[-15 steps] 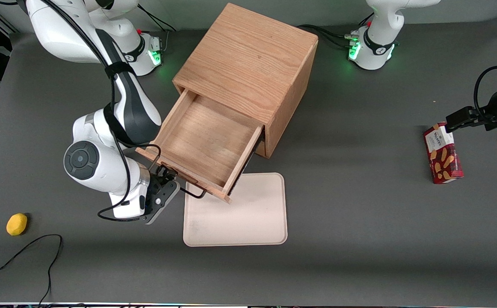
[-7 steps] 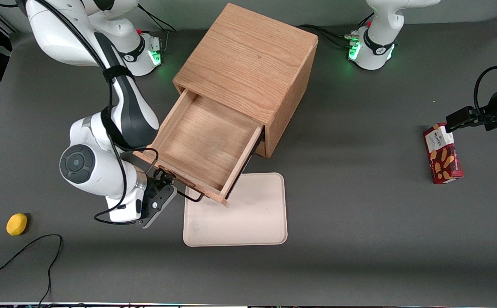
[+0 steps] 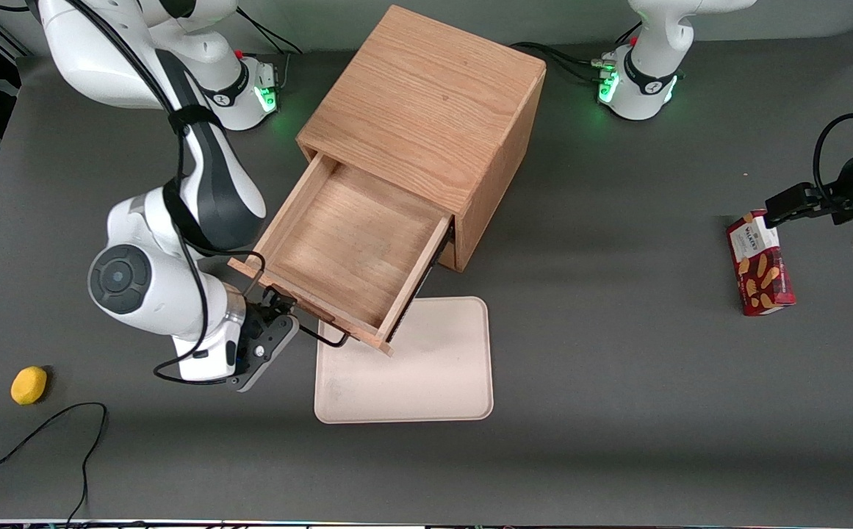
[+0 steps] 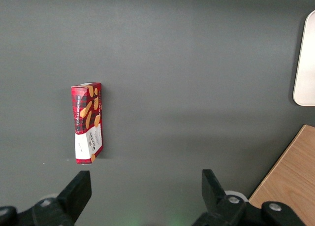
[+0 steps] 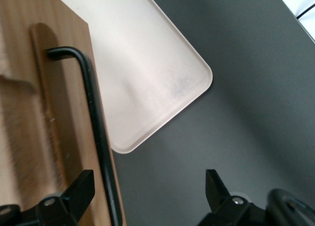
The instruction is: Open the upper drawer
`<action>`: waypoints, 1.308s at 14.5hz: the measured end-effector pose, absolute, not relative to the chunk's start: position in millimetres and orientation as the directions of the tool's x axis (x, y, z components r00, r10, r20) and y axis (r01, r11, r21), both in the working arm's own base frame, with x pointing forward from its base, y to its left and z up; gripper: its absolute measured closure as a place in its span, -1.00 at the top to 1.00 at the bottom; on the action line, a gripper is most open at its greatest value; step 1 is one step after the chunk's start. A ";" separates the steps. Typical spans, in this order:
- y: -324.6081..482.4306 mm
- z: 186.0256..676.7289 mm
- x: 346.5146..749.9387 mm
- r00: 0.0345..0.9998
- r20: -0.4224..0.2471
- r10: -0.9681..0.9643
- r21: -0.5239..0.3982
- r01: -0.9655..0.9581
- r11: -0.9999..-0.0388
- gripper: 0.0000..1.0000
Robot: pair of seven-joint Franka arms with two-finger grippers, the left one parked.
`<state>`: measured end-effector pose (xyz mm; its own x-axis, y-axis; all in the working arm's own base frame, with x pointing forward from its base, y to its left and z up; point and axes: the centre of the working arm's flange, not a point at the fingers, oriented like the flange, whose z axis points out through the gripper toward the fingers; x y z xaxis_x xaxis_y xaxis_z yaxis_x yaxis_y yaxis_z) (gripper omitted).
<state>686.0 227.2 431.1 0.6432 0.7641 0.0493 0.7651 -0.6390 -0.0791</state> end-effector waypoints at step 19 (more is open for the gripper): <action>110.0 654.3 613.5 0.784 0.198 0.588 0.019 0.597 -0.802 1.00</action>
<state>613.5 110.0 654.3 0.7844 0.5879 0.1976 0.5965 -0.8024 0.0190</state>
